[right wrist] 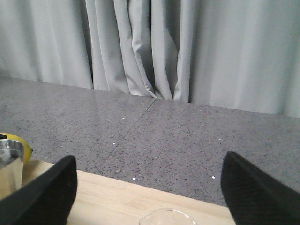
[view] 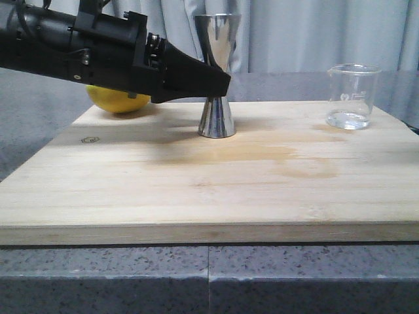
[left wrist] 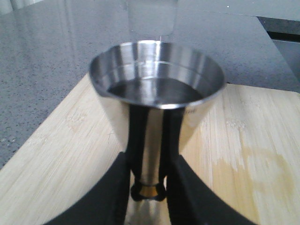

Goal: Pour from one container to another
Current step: 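Open the left gripper, release the steel jigger, and withdraw both grippers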

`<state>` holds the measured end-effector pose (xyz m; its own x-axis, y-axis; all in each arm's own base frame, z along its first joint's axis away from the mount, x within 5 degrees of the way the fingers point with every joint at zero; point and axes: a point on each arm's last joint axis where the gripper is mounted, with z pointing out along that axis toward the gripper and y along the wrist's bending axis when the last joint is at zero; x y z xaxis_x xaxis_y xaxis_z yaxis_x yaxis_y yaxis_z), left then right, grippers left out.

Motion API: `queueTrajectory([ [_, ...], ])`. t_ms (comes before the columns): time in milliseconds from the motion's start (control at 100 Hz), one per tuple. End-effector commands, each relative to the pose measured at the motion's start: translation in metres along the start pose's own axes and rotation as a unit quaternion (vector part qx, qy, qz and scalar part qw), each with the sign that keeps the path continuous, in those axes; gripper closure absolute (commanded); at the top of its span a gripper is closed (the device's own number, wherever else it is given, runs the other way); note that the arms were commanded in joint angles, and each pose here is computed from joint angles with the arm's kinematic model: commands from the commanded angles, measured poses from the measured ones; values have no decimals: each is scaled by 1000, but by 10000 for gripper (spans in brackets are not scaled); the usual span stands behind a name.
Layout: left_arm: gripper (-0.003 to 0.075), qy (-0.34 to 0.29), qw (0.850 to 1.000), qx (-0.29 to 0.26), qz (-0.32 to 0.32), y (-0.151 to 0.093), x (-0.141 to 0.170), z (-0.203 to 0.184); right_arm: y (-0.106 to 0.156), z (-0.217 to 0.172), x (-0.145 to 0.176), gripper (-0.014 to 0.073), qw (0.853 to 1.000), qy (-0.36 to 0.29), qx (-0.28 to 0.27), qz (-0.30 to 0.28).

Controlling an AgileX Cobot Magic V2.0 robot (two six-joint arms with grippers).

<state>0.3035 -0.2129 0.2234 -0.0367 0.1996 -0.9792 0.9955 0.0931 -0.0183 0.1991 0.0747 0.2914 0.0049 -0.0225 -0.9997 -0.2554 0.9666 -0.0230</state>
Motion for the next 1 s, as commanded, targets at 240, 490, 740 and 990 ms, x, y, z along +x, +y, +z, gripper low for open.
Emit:
queueTrajectory([
  [240, 563, -60, 998, 4, 18, -3, -30, -5, -2, -2, -19, 30, 998, -60, 9, -13],
  [490, 436, -59, 998, 2, 18, -2, -30, -5, -2, -2, -19, 30, 998, -60, 9, -13],
  [740, 260, -59, 998, 0, 13, -3, -31, -6, -1, -1, -19, 30, 999, -51, 4, -13],
  [990, 253, -10, 1000, 5, 7, -11, -39, -13, 8, 7, -39, 30, 999, 18, -44, -6],
])
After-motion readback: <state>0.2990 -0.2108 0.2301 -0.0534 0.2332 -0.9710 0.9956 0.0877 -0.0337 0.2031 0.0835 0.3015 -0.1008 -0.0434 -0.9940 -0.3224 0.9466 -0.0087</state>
